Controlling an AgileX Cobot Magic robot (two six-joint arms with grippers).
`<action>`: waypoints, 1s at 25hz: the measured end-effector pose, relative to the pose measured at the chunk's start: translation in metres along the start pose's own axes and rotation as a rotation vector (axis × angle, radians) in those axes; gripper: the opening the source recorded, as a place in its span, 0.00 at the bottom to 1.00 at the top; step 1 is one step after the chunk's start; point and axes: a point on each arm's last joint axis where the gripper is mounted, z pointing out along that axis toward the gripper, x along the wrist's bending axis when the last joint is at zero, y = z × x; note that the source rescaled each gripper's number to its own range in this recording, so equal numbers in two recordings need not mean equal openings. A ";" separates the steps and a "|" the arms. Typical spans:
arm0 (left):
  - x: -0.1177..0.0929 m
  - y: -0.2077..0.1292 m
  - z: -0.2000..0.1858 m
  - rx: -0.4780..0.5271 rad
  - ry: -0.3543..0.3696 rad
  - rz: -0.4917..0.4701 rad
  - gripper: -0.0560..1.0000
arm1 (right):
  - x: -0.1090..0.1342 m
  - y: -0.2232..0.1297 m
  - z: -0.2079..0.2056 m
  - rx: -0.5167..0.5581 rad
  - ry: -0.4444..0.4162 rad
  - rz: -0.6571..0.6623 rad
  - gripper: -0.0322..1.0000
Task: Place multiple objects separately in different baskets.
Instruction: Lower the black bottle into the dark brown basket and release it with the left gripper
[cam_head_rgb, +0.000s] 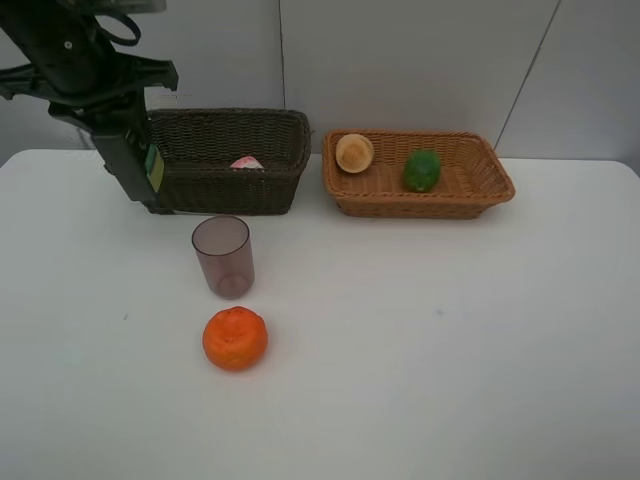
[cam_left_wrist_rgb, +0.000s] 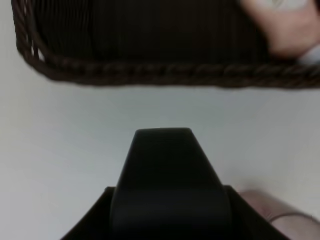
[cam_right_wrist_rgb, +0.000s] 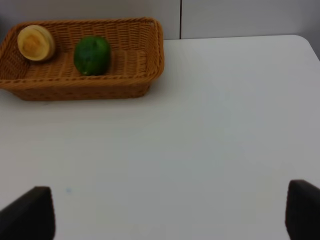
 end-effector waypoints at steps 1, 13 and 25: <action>-0.002 0.010 -0.006 -0.036 -0.005 0.006 0.48 | 0.000 0.000 0.000 0.000 0.000 0.000 1.00; -0.015 0.075 0.053 -0.144 0.106 0.176 0.48 | 0.000 0.000 0.000 0.000 0.000 0.000 1.00; -0.001 0.072 0.135 -0.124 0.101 0.214 0.48 | 0.000 0.000 0.000 0.000 0.000 0.000 1.00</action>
